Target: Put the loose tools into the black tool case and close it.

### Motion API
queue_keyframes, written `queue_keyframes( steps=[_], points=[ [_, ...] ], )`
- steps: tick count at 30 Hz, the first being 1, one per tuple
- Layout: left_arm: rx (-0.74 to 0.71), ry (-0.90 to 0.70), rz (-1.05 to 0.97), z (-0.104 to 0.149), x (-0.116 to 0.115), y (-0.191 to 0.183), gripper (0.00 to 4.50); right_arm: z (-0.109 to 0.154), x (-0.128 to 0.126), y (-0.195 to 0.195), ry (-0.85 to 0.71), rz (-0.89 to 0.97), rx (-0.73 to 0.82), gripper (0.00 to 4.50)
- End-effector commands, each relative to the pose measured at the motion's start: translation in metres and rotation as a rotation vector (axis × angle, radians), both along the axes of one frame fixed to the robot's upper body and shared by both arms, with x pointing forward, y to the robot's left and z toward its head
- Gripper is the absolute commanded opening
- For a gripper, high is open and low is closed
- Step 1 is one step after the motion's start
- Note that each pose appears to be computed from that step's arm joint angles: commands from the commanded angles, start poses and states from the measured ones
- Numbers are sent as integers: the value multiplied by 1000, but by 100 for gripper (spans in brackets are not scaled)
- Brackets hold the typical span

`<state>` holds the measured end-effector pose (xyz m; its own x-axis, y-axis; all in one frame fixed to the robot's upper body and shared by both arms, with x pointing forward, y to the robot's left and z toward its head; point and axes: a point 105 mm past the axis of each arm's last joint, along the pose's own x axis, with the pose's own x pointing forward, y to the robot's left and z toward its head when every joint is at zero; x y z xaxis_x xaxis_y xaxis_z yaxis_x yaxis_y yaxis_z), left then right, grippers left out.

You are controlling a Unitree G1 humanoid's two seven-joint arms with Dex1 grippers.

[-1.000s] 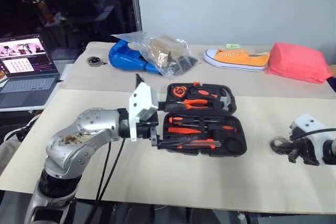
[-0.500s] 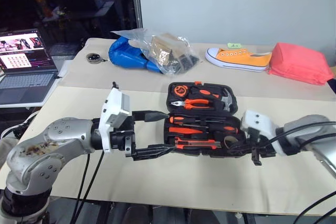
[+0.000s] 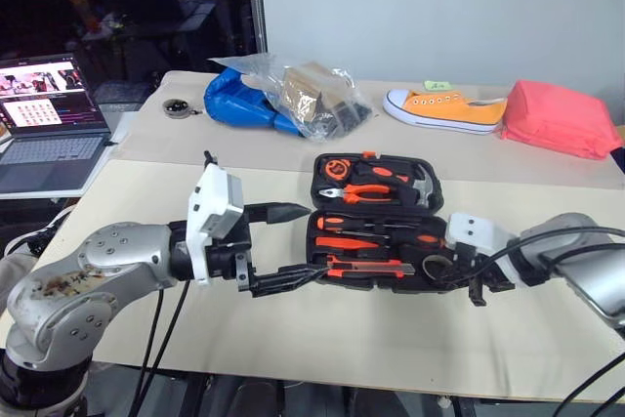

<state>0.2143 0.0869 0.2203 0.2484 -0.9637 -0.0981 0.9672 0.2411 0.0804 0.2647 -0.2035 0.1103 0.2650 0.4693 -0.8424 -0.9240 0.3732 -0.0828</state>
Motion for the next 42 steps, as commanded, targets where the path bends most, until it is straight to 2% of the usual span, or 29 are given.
queue_keyframes(
  steps=[1,5,7,9,11,14,16,19,20,23,25,30,35,42],
  points=[
    [3,-22,19,1,2,0,450,9,6,-1,-38,-6,35,81],
    [-46,25,160,-5,23,6,450,39,16,-4,-163,-77,167,211],
    [-80,24,253,-5,38,9,450,50,14,-6,-183,-105,246,211],
    [-106,22,377,-3,59,14,450,66,22,-10,-272,-161,338,211],
    [-104,54,485,-6,81,16,450,80,35,-14,-328,-258,439,211],
    [-49,204,649,-23,123,18,450,100,69,-8,-416,-413,560,211],
    [-44,293,696,-31,149,13,450,100,95,-4,-404,-545,561,211],
    [25,323,773,-46,182,5,450,96,126,-17,-506,-701,417,211],
    [36,320,786,-48,191,0,450,96,132,-16,-529,-705,399,211],
    [35,327,830,-50,218,-13,450,87,140,-10,-443,-792,378,211],
    [25,340,844,-48,232,-23,450,80,141,-12,-414,-849,262,211],
    [37,356,812,-50,242,-43,450,74,143,-19,-368,-913,194,211],
    [54,380,863,-58,248,-44,450,72,143,-27,-331,-955,186,211],
    [42,425,852,-62,246,-57,450,79,143,-41,-337,-998,198,211]
  ],
)
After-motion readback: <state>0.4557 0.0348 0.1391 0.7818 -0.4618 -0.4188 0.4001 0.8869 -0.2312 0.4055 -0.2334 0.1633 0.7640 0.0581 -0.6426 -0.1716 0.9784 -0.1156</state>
